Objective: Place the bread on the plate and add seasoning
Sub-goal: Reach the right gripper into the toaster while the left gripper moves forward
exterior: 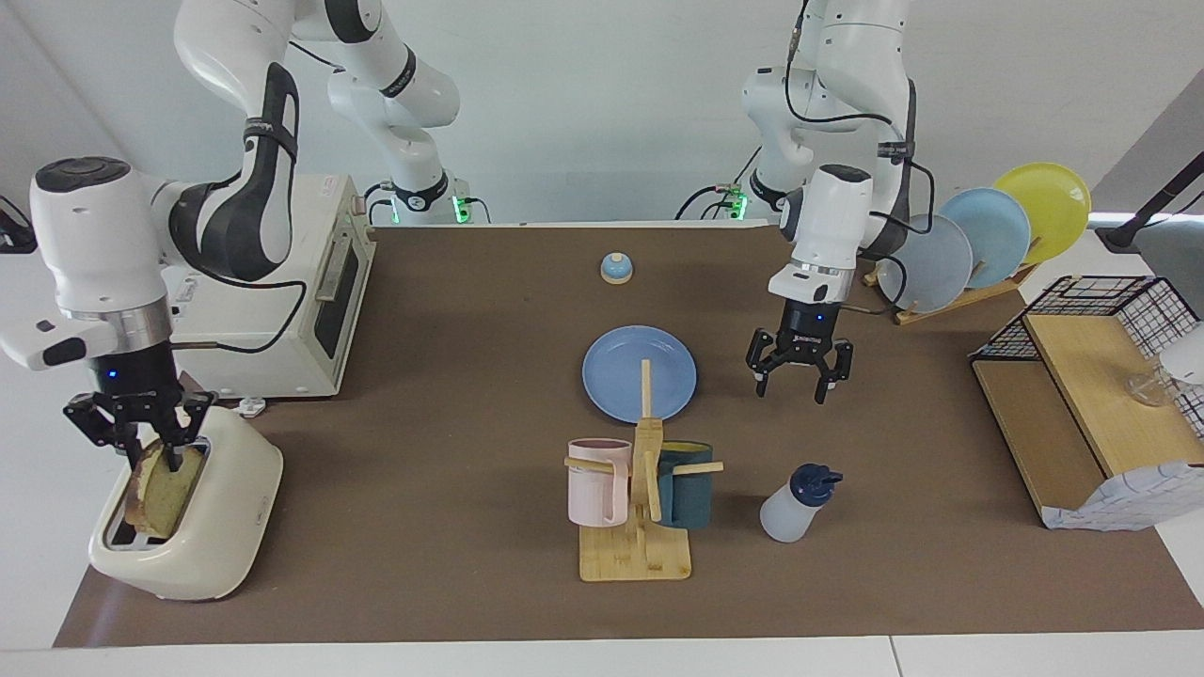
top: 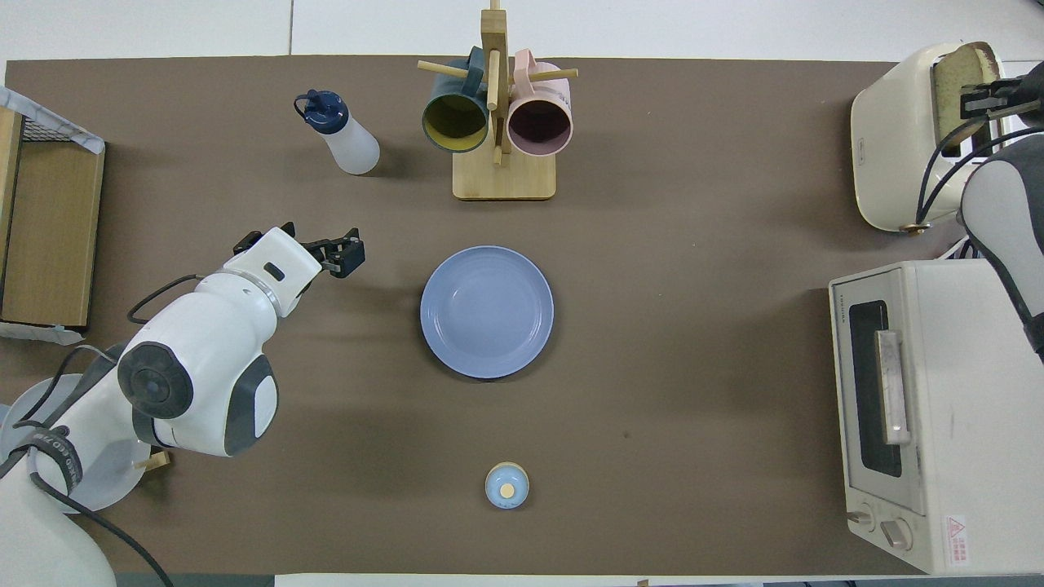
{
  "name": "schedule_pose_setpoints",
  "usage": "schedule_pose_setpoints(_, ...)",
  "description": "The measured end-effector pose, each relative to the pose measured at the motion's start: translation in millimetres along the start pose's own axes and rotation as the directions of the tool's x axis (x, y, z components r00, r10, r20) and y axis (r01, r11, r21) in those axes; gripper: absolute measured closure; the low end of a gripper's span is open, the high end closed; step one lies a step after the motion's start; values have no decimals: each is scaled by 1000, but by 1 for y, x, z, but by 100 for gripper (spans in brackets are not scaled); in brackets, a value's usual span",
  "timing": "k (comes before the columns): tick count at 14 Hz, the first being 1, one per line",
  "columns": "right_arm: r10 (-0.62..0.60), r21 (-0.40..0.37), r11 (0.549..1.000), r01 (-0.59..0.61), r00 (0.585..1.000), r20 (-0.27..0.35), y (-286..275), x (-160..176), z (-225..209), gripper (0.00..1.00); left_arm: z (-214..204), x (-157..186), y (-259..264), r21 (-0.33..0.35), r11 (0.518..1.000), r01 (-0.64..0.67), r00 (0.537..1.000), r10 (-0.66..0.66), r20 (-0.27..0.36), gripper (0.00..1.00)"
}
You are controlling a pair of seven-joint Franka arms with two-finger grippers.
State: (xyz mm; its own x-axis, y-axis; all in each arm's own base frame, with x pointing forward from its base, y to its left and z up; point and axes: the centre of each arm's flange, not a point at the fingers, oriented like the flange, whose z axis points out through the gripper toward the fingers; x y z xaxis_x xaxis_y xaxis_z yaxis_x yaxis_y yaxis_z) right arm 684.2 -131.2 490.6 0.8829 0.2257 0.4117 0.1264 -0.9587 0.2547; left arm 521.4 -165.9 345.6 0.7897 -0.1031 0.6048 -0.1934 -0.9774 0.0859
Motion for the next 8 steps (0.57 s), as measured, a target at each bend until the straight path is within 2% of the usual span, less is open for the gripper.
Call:
schedule_pose_setpoints(1, -33, -23, 999, 33, 999, 8, -1, 3, -4, 85, 9, -5, -1, 0, 1000, 0, 1000, 0, -10, 0)
schedule_pose_setpoints(2, -66, -47, 997, 66, 998, 17, -2, 7, -8, 90, 19, -9, -2, -1, 1000, 0, 1000, 0, -22, 0)
schedule_pose_setpoints(5, -158, -82, 983, 166, 983, 93, -9, 23, -35, 91, 49, -12, 0, -4, 1000, 19, 998, -20, -54, 0)
schedule_pose_setpoints(8, -256, -36, 964, 262, 959, 124, -70, 56, -108, 93, 64, 1, 9, 5, 996, 85, 991, -84, -105, 0)
